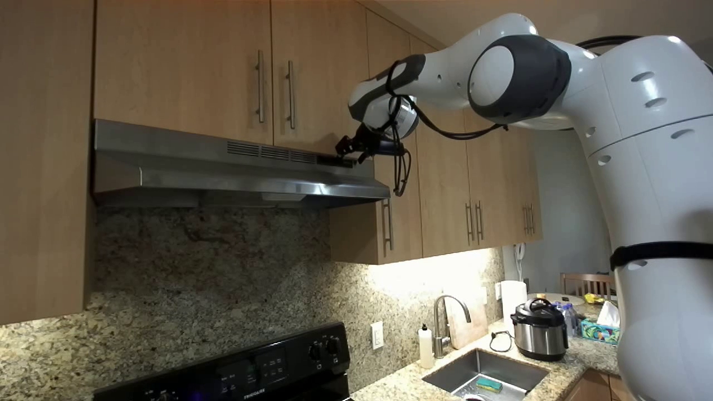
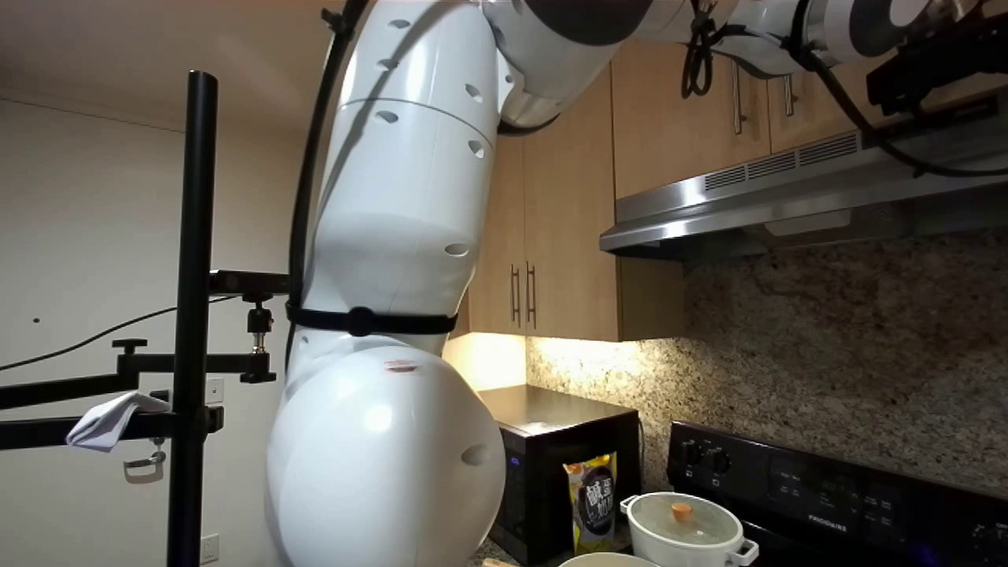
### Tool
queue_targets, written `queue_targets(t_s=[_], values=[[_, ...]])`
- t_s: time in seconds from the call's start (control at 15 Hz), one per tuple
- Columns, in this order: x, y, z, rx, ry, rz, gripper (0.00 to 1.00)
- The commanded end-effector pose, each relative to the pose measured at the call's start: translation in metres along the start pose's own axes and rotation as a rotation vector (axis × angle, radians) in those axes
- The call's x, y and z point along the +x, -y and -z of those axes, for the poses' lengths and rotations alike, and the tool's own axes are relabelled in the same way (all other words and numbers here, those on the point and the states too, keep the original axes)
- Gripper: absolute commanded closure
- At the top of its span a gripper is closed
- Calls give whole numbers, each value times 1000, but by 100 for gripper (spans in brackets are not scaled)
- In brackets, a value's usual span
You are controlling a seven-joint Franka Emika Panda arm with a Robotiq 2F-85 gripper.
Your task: Turn on the light on top of the stove
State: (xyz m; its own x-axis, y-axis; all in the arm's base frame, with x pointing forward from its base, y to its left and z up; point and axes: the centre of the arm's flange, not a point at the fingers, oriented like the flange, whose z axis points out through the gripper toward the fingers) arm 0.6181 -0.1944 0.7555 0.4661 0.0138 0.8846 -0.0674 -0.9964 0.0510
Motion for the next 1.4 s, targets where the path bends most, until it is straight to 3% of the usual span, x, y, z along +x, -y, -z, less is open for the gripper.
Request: queue_targets(t_s=[0.0,1.33], values=[[-1,5,-6,-4,32,2,0],[5,12,-22,-9,67,40,0]])
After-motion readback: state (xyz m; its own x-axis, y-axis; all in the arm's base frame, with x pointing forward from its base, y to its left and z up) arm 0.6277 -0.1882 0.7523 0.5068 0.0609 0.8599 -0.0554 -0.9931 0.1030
